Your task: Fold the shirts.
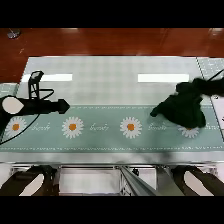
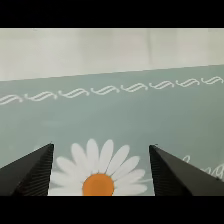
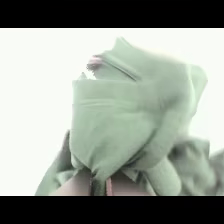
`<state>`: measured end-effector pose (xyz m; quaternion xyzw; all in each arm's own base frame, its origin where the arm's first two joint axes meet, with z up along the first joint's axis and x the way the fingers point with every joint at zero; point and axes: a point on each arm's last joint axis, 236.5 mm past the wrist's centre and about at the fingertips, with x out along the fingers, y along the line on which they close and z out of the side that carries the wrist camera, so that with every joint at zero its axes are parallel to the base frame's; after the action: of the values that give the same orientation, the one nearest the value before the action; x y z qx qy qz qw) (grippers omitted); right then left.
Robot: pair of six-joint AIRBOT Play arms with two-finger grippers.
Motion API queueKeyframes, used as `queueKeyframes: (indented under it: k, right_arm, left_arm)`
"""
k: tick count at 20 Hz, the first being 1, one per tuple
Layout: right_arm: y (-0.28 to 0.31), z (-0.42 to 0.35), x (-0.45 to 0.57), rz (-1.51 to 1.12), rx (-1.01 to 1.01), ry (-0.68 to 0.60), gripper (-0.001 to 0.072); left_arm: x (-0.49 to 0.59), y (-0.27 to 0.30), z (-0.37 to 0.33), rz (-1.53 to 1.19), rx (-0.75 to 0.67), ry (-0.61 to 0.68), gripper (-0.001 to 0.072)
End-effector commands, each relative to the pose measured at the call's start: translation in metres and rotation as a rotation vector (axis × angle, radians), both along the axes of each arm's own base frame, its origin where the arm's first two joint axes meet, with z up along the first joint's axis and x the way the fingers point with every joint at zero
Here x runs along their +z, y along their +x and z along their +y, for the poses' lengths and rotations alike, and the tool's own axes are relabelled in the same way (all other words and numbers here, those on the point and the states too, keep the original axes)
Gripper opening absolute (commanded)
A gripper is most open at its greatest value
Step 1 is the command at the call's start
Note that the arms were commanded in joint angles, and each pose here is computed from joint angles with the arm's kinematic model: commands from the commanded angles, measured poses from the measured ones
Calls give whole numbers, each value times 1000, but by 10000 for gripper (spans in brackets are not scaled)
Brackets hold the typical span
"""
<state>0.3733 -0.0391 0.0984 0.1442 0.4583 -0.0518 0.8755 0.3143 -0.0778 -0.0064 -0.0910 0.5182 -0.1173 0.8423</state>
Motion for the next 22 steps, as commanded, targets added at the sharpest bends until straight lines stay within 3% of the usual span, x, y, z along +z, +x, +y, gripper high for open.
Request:
queueKeyframes:
  k: [1, 7, 11, 17, 22]
  right_arm:
    - [12, 17, 172, -392, 98, -58, 30]
    - [-41, 68, 358, -811, 282, -112, 29]
    - [-76, 133, 385, -893, 520, -15, 29]
    - [-69, 263, 211, -344, 937, 119, 29]
    - [-63, 377, 15, 57, 1033, 193, 30]
  left_arm:
    - [22, -23, 14, 2, -5, 6, 704]
    - [49, -43, -12, -88, 6, -125, 704]
    - [52, -34, -15, -105, 32, -158, 704]
    - [37, -31, -15, -50, 47, -162, 704]
    - [27, -29, -4, -42, 39, -104, 704]
